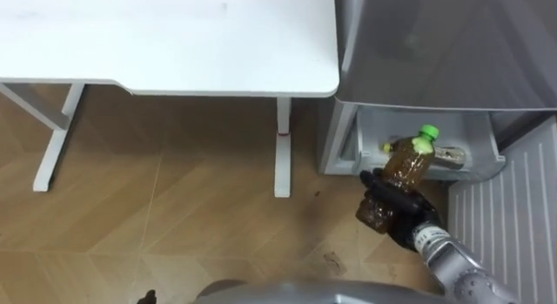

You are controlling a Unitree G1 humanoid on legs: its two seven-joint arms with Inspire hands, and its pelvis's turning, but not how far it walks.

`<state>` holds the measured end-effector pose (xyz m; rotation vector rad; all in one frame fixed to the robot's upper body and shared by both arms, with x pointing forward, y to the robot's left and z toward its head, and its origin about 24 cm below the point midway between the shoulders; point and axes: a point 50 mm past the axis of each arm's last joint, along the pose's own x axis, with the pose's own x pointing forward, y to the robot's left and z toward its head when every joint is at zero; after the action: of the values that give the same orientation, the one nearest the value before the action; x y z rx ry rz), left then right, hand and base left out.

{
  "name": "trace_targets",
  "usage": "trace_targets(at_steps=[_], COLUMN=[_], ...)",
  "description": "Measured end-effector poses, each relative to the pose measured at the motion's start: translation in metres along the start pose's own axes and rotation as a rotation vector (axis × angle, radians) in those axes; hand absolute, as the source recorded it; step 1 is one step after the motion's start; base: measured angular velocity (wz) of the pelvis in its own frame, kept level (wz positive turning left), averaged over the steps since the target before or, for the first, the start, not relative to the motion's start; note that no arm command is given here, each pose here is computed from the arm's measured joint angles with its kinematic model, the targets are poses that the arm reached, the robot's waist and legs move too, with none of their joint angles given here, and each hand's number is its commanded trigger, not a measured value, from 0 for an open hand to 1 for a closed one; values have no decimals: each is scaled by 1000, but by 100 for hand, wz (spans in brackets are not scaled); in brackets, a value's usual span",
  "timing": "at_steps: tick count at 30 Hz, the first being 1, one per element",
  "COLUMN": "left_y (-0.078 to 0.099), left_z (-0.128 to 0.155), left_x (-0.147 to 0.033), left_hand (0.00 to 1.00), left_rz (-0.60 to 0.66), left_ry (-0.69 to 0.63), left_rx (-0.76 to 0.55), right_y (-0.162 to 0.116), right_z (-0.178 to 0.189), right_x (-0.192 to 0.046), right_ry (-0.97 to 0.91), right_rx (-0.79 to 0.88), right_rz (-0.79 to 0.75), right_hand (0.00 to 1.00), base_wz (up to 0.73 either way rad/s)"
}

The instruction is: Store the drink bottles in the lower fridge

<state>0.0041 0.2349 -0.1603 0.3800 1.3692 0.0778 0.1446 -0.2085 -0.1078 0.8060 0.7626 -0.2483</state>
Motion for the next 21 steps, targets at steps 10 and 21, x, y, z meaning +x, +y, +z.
trace_targets(at_steps=[10,21], left_y=[9,18], left_z=[57,94], left_x=[8,12], left_hand=[0,0], left_rz=[14,20], left_ry=[-131,-202], left_rx=[-8,-56], right_y=[4,21], right_z=[54,92], right_x=[33,49], right_ry=[-169,-242], right_rx=[376,553], right_rz=[-102,-129], right_hand=[100,100], base_wz=[7,3])
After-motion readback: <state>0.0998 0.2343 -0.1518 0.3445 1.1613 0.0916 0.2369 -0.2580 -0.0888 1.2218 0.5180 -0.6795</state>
